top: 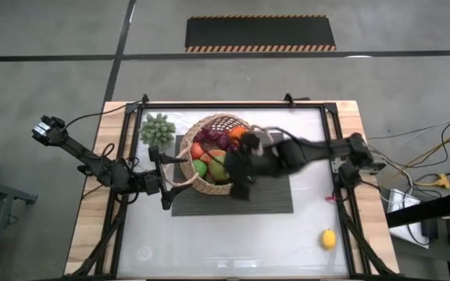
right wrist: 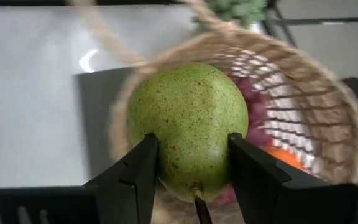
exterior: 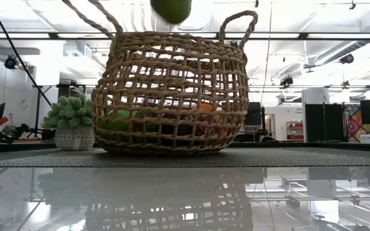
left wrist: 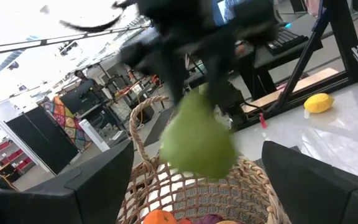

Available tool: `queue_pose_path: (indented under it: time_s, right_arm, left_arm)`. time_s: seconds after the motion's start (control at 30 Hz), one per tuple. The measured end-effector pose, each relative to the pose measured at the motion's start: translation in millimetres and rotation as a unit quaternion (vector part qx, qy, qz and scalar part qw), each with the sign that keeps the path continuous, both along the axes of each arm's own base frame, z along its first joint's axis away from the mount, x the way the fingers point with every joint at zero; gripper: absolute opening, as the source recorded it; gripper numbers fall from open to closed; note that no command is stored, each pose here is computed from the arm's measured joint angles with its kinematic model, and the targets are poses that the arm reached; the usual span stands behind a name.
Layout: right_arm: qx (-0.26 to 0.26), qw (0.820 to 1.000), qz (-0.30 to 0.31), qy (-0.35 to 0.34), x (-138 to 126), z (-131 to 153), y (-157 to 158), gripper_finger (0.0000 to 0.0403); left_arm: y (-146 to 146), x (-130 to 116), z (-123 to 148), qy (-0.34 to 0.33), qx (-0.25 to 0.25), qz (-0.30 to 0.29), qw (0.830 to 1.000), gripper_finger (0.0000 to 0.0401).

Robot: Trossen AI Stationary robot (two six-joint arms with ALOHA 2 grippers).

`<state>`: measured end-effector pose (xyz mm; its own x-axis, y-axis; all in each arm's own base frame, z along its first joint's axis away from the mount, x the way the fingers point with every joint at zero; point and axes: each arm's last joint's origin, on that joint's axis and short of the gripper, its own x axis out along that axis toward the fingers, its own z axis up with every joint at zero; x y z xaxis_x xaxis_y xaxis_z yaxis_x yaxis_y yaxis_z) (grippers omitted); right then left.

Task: Build produce basket
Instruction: Put the green pear into the brown basket

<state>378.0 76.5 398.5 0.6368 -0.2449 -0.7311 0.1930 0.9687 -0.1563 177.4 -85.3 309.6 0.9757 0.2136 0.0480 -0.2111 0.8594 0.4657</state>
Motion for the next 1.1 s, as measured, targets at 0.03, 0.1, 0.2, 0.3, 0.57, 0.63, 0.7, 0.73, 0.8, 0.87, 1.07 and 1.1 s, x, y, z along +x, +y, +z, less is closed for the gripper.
queue_pose_path:
  time_s: [0.03,0.1,0.2,0.3,0.57,0.63,0.7,0.73,0.8,0.87,1.07,1.1]
  right_arm:
    - [-0.004,1.000,-0.011,0.003,5.6,-1.8,-10.9,0.0155]
    - [0.000,0.999,-0.047,0.006,14.5,-5.3,-34.0,0.0154]
    - [0.004,0.995,-0.094,0.015,23.6,-12.9,-66.2,0.0153]
    - [0.003,0.991,-0.127,0.041,28.6,-24.7,-94.7,0.0154]
    - [0.025,0.986,-0.126,0.107,55.3,-73.2,-143.3,0.0155]
    - [0.025,0.983,-0.128,0.126,62.2,-88.6,-149.9,0.0155]
    - [0.022,0.981,-0.126,0.143,68.1,-102.5,-155.5,0.0157]
    - [0.021,0.980,-0.125,0.151,70.7,-108.9,-157.4,0.0158]
    - [0.015,0.979,-0.121,0.164,74.5,-118.2,-159.8,0.0163]
    - [0.012,0.978,-0.120,0.169,76.9,-123.1,-160.0,0.0170]
    - [0.002,0.982,-0.108,0.153,82.6,-124.6,-161.2,0.0202]
    - [0.001,0.983,-0.108,0.147,83.3,-123.8,-161.3,0.0208]
  left_arm:
    - [0.0,0.0,0.0,0.000,0.000,0.000,1.000,0.0336]
    - [0.0,0.0,0.0,0.000,-0.001,0.000,1.000,0.0336]
    - [0.1,-0.1,0.1,0.000,-0.001,0.000,1.000,0.0336]
    - [0.3,-0.3,0.4,-0.001,-0.001,0.000,1.000,0.0336]
    - [0.3,-0.4,0.7,-0.002,-0.001,0.001,1.000,0.0336]
    - [0.3,-0.4,0.8,-0.002,-0.001,0.001,1.000,0.0336]
    - [0.3,-0.4,0.8,-0.002,-0.001,0.001,1.000,0.0336]
    - [0.3,-0.5,0.8,-0.002,-0.001,0.001,1.000,0.0336]
    - [0.4,-0.5,0.8,-0.002,-0.001,0.001,1.000,0.0336]
    - [0.3,-0.5,0.8,-0.002,-0.001,0.001,1.000,0.0336]
    - [0.3,-0.4,0.8,-0.001,0.000,0.001,1.000,0.0336]
    - [0.4,-0.4,0.7,-0.001,0.001,0.001,1.000,0.0336]
